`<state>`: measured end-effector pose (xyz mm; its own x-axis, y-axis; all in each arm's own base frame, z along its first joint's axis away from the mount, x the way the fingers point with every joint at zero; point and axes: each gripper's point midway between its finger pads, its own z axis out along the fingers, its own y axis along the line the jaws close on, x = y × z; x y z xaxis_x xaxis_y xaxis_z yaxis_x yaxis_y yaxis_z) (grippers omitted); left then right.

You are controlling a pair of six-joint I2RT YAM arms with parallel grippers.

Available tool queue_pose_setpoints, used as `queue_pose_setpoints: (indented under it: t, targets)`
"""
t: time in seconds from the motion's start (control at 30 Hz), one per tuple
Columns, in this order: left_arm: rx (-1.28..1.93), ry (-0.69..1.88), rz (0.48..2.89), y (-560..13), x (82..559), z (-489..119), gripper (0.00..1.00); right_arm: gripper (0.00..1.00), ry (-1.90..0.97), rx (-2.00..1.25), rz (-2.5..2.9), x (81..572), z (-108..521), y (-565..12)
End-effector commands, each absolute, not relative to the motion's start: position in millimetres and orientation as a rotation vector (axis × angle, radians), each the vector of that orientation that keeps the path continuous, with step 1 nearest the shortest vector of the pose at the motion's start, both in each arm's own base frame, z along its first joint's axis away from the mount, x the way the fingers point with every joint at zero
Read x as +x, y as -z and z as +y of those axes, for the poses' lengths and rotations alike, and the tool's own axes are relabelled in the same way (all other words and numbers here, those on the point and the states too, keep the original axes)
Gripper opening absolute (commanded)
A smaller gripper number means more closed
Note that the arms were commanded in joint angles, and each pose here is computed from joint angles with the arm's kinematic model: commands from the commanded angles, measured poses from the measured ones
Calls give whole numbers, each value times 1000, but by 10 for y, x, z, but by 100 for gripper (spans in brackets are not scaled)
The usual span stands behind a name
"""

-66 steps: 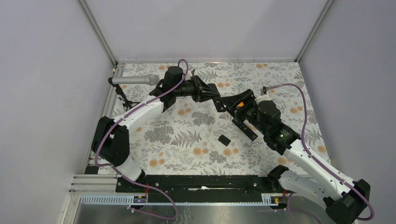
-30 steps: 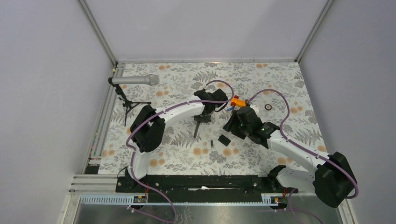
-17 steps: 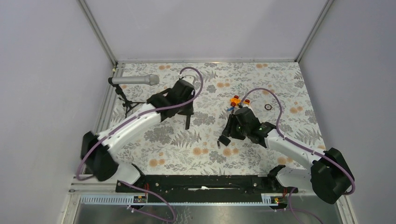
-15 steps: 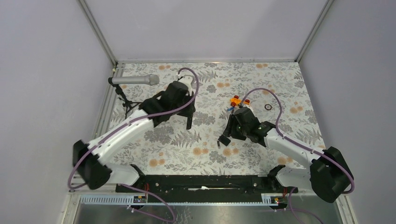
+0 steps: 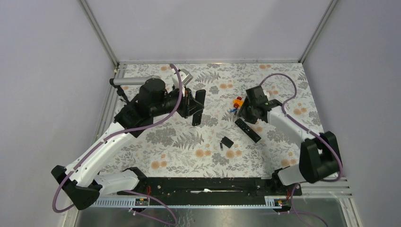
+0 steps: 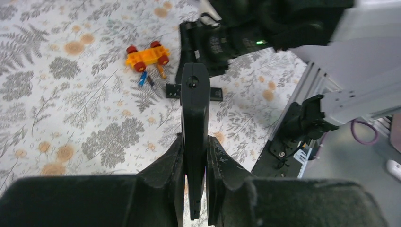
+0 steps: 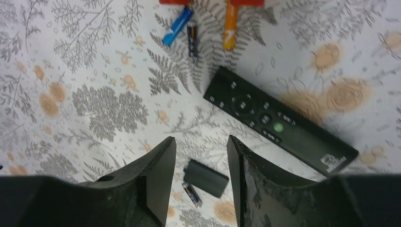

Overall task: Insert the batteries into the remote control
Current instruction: Pick up the battery from the center of the board.

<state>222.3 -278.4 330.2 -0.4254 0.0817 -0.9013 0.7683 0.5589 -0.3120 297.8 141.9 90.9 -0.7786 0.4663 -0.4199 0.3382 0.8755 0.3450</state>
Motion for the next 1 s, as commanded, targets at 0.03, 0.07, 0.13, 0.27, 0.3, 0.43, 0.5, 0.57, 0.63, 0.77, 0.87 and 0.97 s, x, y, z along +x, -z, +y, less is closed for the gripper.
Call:
queue_pose_setpoints:
  t: [0.03, 0.07, 0.13, 0.27, 0.3, 0.43, 0.5, 0.57, 0.63, 0.77, 0.87, 0.97]
  targets:
    - [754, 1116, 1600, -3903, 2061, -2822, 0, 45, -271, 605, 2614, 3226, 1482, -749]
    - [767, 1146, 1579, -3944, 2038, -2823, 0, 43, -258, 604, 2619, 3278, 1492, -722]
    - [783, 1204, 1534, -4054, 1994, -2814, 0, 40, -218, 596, 2618, 3384, 1485, -676]
    - [813, 1270, 1485, -4142, 1927, -2786, 0, 38, -144, 553, 2625, 3531, 1454, -644]
    - [819, 1279, 1476, -4159, 1919, -2774, 0, 38, -140, 545, 2621, 3564, 1459, -651]
    - [840, 1307, 1467, -4175, 1896, -2748, 0, 38, -125, 530, 2628, 3588, 1456, -619]
    - [847, 1318, 1460, -4191, 1879, -2732, 0, 38, -113, 515, 2634, 3595, 1448, -595]
    - [842, 1317, 1462, -4192, 1889, -2720, 0, 38, -91, 506, 2635, 3594, 1419, -585]
    - [825, 1308, 1473, -4185, 1918, -2699, 0, 38, -62, 497, 2637, 3585, 1382, -565]
    - [771, 1271, 1509, -4114, 2012, -2660, 0, 38, 8, 490, 2640, 3586, 1300, -529]
    - [745, 1253, 1522, -4082, 2063, -2641, 0, 35, 50, 491, 2639, 3612, 1260, -488]
    - [736, 1246, 1531, -4063, 2086, -2633, 0, 33, 80, 493, 2628, 3670, 1237, -474]
